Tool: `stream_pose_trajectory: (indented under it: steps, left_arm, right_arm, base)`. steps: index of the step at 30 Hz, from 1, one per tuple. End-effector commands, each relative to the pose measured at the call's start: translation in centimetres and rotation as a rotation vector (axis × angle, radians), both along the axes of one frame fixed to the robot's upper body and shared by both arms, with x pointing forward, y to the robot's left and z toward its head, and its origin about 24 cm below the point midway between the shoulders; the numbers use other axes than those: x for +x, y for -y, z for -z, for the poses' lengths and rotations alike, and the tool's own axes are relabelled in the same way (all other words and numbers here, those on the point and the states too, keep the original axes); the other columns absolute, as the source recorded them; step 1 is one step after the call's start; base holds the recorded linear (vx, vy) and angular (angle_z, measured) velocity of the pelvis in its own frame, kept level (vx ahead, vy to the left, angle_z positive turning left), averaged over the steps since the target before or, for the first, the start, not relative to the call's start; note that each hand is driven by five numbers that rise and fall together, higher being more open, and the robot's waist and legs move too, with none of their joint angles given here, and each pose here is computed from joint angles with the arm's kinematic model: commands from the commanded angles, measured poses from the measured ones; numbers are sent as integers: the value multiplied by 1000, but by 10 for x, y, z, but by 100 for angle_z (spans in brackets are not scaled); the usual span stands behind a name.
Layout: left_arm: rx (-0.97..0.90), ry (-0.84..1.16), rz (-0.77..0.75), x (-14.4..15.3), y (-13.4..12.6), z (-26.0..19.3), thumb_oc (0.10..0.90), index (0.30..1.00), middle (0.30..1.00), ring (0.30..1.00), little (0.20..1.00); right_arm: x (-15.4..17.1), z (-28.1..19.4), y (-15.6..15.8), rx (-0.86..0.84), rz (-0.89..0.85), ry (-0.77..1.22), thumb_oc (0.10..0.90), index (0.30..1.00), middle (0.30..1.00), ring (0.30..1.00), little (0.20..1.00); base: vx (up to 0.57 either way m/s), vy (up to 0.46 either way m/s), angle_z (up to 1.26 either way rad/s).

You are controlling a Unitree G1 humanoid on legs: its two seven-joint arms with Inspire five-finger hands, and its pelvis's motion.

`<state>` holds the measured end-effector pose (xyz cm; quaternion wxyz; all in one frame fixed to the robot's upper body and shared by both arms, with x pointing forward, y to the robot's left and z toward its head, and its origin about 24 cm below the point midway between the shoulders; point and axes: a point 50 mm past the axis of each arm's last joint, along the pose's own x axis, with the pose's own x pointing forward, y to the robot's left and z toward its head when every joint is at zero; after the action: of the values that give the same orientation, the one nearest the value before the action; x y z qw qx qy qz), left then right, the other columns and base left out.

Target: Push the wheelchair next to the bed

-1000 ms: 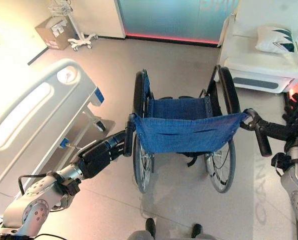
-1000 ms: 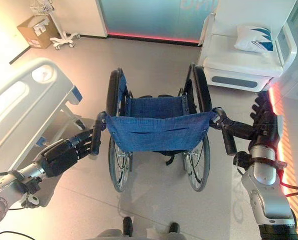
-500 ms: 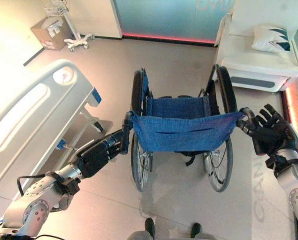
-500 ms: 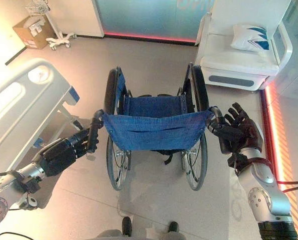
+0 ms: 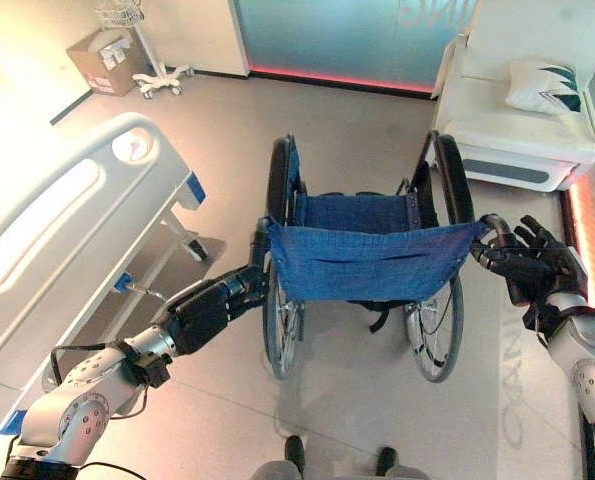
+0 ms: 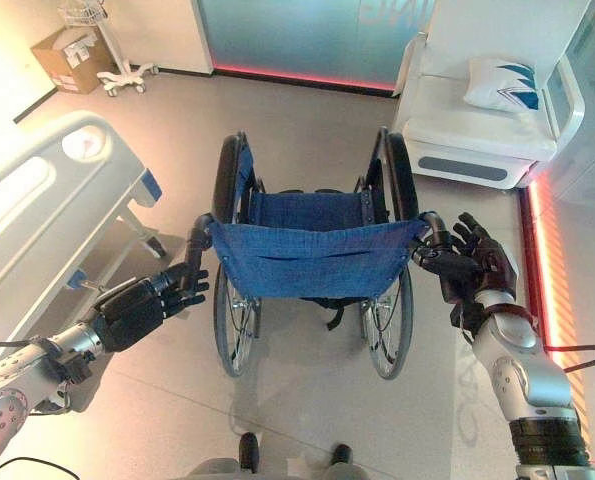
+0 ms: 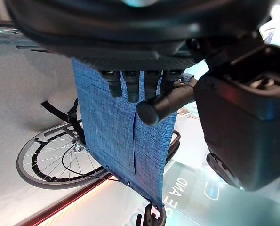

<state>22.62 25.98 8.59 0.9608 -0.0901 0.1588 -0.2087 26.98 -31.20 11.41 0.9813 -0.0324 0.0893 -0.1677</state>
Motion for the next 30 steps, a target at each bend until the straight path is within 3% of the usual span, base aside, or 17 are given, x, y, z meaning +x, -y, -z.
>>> stream_pose_trajectory:
  steps: [1,9,17,18,19,20,21,30]
  left_arm:
    - [14,267,75,23,4,-61,800,900,900,900,900]
    - [45,269,103,24,-7,-72,800,900,900,900,900]
    - [96,274,151,32,-12,-86,800,900,900,900,900]
    - [103,269,168,35,-11,-89,800,900,900,900,900]
    - [106,266,177,36,-10,-90,800,900,900,900,900]
    - [108,264,180,37,-10,-90,800,900,900,900,900]
    - [124,256,196,39,-8,-90,800,900,900,900,900]
    - [163,149,242,51,2,-89,800,900,900,900,900]
  right_arm:
    - [3,-16,28,-222,63,-120,800,900,900,900,900]
    - [6,-61,53,-321,62,-159,800,900,900,900,900]
    - [10,-70,54,-379,-24,-247,800,900,900,900,900]
    - [12,-71,53,-388,-38,-259,673,709,709,709,709]
    - [13,-71,53,-392,-45,-264,587,580,580,580,580]
    - [14,-71,52,-393,-47,-266,529,493,493,493,493]
    - [16,-70,50,-400,-62,-273,400,300,300,300,300]
    - [25,-68,39,-420,-106,-290,400,300,300,300,300]
  base:
    - [0,0,0]
    - [44,-4,7]
    - [49,-6,4]
    - [38,-12,0]
    - [0,0,0]
    - [0,0,0]
    - [0,0,0]
    - [11,-5,0]
